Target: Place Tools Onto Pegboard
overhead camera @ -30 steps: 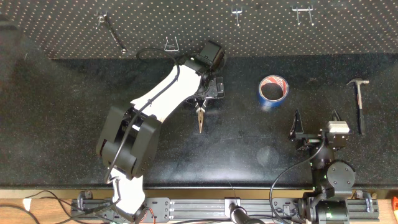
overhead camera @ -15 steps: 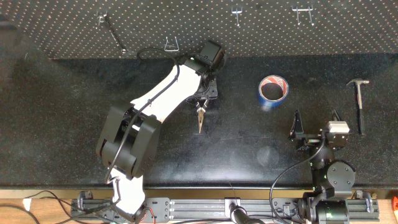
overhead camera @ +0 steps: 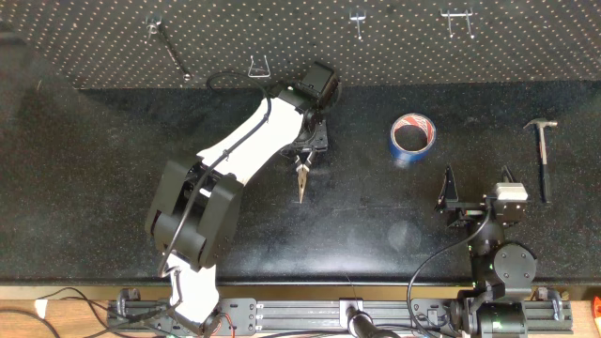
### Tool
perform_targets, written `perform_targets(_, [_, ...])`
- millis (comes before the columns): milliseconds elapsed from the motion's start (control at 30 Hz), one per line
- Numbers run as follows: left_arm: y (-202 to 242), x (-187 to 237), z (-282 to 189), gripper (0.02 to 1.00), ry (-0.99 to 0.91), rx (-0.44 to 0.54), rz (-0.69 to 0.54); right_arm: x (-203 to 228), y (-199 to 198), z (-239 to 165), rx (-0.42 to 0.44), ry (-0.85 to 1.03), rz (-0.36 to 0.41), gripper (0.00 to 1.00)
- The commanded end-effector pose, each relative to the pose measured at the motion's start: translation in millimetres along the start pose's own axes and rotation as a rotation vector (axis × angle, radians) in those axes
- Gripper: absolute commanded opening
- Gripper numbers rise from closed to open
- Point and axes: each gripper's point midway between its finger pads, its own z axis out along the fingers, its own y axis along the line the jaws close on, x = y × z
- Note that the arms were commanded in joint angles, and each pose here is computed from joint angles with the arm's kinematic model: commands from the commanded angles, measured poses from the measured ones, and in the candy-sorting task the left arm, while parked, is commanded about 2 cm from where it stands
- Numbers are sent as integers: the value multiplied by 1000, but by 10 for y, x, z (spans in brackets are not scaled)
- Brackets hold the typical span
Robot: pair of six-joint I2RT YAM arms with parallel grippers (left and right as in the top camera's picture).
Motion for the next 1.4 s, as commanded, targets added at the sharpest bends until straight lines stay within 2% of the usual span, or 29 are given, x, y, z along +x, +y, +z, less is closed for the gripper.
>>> perform_targets(33, [129,-190,-663,29,-161,-16,-12,18,5,0,0,0,14,991])
perform_targets(100, [661,-182,-2097,27,-518,-33,-89,18,5,0,0,0,14,991])
perform_targets(133, [907,-145,-2525,29,-637,-11,-153,18,5,0,0,0,14,991])
perform_targets(167, [1053,-178,-2695,29,-700,-19,-197,18,5,0,0,0,14,991])
perform_targets(200, [1247,-431,-2934,27,-839,-66,-238,18,5,0,0,0,14,991])
perform_targets(233, [1222,-665,-3047,29,-935,-36,-225,19,4,0,0,1,14,993])
perform_targets(267, [1248,-629,-3057,29,-970,30,-238,18,5,0,0,0,14,991])
perform_targets(400, [1351,-478,-2980,27,-1143,89,-234,18,5,0,0,0,14,991])
perform_targets(733, [989,-1260,-2767,27,-1340,126,-195,18,5,0,0,0,14,991])
perform_targets(967, [884,-1411,-2585,29,-1343,146,-183,18,5,0,0,0,14,991])
perform_targets(1400, [849,-1522,-2036,29,-1241,92,-151,18,5,0,0,0,14,991])
